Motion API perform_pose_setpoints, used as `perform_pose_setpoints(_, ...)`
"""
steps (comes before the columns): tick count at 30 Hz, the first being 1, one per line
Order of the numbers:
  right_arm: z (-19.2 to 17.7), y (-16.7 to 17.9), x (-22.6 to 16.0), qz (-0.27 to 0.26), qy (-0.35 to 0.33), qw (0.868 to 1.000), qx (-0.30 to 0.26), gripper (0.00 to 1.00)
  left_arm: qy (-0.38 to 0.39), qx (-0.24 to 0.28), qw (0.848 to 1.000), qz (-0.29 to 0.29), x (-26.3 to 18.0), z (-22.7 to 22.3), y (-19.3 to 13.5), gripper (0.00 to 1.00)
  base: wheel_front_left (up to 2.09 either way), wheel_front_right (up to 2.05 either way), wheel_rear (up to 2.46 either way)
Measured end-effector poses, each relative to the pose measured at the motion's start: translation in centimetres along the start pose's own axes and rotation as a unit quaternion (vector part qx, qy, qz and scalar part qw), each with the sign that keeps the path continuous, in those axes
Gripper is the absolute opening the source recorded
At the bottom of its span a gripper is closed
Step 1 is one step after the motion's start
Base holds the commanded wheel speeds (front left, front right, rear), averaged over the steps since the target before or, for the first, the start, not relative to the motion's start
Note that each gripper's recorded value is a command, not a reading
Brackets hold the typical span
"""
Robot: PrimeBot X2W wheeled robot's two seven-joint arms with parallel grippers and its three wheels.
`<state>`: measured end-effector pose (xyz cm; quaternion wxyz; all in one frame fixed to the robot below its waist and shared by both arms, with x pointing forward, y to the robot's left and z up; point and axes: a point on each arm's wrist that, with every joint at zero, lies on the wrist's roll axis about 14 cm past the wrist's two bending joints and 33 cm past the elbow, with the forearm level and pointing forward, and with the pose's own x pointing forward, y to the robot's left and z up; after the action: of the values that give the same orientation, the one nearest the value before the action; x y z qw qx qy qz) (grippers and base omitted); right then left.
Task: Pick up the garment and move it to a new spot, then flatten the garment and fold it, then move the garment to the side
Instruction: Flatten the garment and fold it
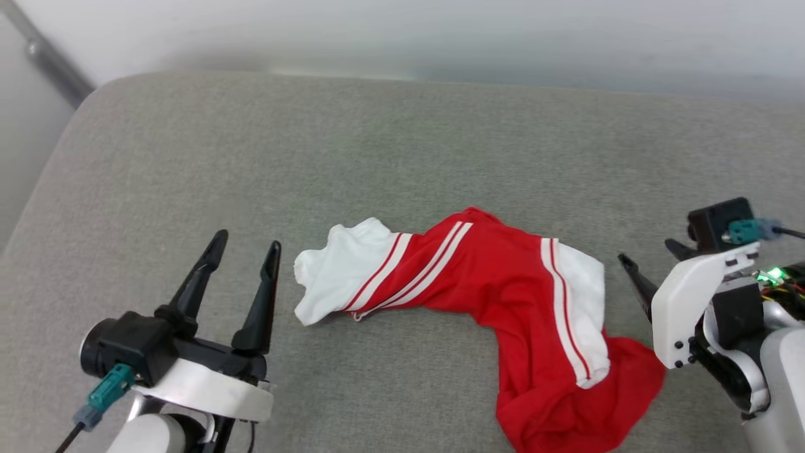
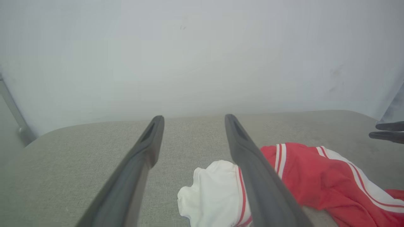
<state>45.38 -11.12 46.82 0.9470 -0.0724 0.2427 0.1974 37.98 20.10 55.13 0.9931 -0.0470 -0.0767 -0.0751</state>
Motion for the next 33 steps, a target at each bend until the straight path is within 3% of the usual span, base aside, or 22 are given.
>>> perform_pose_setpoints(6, -2.4, 0.6, 2.5, 0.032, 0.123, 0.992, -0.019, 1.00, -0.002, -0.006, 1.000, 0.022, -0.7, -0.6, 0.7, 1.00, 0.00, 0.00, 0.00)
perform_pose_setpoints(12, -6.5, 2.2, 4.5, 0.069, 0.219, 0.973, -0.034, 1.00, 0.017, -0.009, 0.999, 0.048, -1.4, -2.1, 1.8, 1.00, 0.00, 0.00, 0.00)
perform_pose_setpoints(21, -8.4, 4.3, 5.9, 0.117, 0.243, 0.961, -0.053, 1.00, 0.035, -0.005, 0.997, 0.075, -1.6, -3.4, 3.0, 1.00, 0.00, 0.00, 0.00)
perform_pose_setpoints(22, -8.6, 4.4, 5.9, 0.120, 0.245, 0.960, -0.054, 0.61, 0.036, -0.006, 0.996, 0.076, -1.6, -3.5, 3.1, 1.00, 0.00, 0.00, 0.00)
perform_pose_setpoints(23, -8.6, 4.5, 5.9, 0.123, 0.246, 0.960, -0.056, 0.00, 0.037, -0.005, 0.996, 0.076, -1.6, -3.6, 3.1, 1.00, 0.00, 0.00, 0.00)
perform_pose_setpoints(33, -8.0, 4.2, 5.0, 0.121, 0.211, 0.969, -0.051, 0.00, 0.033, -0.006, 0.997, 0.064, -1.3, -3.4, 2.6, 1.00, 0.00, 0.00, 0.00)
